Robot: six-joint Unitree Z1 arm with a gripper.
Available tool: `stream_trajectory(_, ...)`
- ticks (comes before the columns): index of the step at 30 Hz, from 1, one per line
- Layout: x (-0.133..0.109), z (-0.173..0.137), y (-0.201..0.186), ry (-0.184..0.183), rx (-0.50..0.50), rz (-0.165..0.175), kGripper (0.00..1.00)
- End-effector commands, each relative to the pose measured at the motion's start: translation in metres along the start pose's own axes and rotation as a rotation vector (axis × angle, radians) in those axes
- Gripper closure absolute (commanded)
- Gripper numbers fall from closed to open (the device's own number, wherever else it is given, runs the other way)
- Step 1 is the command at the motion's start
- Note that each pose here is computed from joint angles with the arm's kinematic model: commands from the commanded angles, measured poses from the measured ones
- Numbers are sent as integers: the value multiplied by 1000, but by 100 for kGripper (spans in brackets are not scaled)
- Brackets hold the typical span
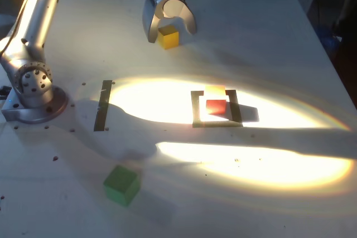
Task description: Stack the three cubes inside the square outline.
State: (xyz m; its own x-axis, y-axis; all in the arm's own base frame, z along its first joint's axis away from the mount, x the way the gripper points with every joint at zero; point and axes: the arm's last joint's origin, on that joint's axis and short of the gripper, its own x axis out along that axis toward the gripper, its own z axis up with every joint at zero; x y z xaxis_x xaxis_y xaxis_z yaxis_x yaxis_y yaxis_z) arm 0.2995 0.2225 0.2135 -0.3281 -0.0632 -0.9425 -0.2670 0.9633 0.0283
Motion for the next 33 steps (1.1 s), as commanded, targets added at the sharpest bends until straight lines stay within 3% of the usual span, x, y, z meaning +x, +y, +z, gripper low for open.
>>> stream_trajectory(1, 2, 1, 2, 8, -1, 0, 33)
stream_trajectory(4, 5, 3, 3, 3, -3, 2, 44)
stream_trajectory(11, 7, 6, 4, -8, -4, 7, 61)
stream_trajectory(28, 3, 7, 5, -9, 19, 3, 80)
stream_trajectory(33, -10, 3, -6, -10, 47, 8, 83)
